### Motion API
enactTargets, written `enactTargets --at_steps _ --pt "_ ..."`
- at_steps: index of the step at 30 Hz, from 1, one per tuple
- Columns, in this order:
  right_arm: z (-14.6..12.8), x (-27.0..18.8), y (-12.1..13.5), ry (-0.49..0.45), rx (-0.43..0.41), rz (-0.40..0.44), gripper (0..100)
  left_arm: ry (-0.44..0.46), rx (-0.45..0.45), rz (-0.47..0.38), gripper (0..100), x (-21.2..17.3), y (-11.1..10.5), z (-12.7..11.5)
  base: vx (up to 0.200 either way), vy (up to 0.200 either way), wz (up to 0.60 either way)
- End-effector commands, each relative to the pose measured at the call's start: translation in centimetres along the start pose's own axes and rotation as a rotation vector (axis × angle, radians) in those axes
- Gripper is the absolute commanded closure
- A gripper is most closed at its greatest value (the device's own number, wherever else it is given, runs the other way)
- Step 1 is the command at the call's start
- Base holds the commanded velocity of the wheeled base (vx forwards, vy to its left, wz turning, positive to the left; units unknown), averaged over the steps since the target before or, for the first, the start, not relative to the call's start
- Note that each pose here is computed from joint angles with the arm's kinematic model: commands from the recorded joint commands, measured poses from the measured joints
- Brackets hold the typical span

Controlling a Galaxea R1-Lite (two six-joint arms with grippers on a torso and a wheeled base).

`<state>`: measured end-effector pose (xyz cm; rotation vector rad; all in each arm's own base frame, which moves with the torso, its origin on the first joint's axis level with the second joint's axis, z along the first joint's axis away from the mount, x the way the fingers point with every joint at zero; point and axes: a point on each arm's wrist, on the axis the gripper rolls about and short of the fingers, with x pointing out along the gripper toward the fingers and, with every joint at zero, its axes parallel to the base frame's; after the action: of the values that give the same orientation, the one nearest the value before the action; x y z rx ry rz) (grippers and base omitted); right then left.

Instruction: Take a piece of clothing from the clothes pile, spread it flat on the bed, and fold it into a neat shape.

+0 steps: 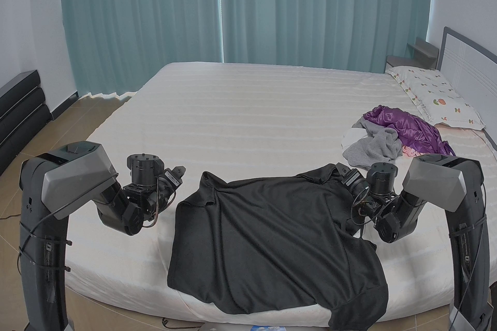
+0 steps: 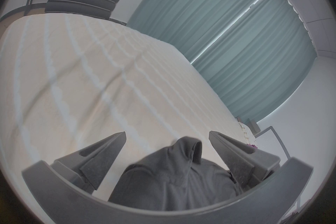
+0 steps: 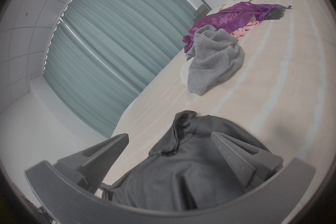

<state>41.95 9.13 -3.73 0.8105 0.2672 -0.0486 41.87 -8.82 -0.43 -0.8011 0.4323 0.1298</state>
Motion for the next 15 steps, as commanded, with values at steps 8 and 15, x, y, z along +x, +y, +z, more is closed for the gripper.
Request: enactTargets --at_steps 8,15 --pt "2.0 -9.4 0.4 0.12 0.012 0.03 0 0.11 0.004 0.046 0 -10.1 1.2 -0.3 0.0 0.0 0.0" --pt "1.8 -12.9 -0.5 0.198 -0.006 -0.019 0 0.161 -0.026 0.044 0 -11.5 1.5 -2.3 0.0 0.0 0.0"
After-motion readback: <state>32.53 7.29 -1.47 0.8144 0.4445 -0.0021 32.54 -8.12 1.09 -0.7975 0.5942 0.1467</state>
